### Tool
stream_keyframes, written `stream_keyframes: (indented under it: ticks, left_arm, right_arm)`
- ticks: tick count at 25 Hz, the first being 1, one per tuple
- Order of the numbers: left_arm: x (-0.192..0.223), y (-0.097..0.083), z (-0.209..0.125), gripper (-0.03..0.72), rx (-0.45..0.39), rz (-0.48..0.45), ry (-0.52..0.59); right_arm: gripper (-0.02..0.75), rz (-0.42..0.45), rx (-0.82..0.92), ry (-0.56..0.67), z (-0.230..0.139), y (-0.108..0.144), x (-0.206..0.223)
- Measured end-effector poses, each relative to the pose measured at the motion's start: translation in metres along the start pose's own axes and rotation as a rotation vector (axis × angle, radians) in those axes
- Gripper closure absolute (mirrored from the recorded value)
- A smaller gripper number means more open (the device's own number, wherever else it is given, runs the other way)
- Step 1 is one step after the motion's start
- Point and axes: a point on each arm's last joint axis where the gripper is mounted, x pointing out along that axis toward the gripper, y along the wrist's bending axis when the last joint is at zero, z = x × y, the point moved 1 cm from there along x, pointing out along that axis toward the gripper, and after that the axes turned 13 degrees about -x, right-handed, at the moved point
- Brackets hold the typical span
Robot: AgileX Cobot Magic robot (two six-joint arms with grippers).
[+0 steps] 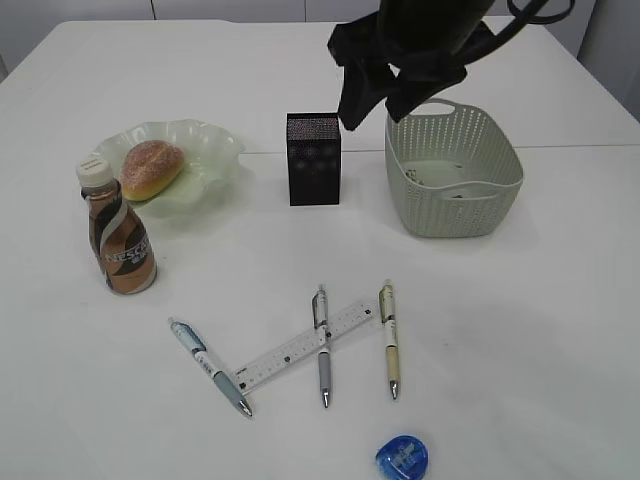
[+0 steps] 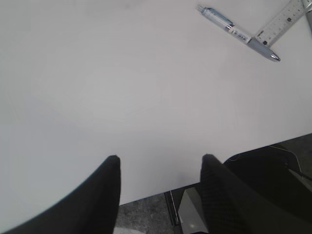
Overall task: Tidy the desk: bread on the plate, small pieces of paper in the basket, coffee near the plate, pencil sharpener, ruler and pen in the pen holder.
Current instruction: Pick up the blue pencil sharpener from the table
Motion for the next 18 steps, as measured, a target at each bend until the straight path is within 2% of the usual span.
stream_keyframes:
  ticks: [18]
  left_arm:
    - [0.0,0.0,0.0,0.308,0.0,0.0,0.0]
  right_arm:
    - [0.274,-0.002,0.071,0.013,-0.0013,-0.0002,0.0]
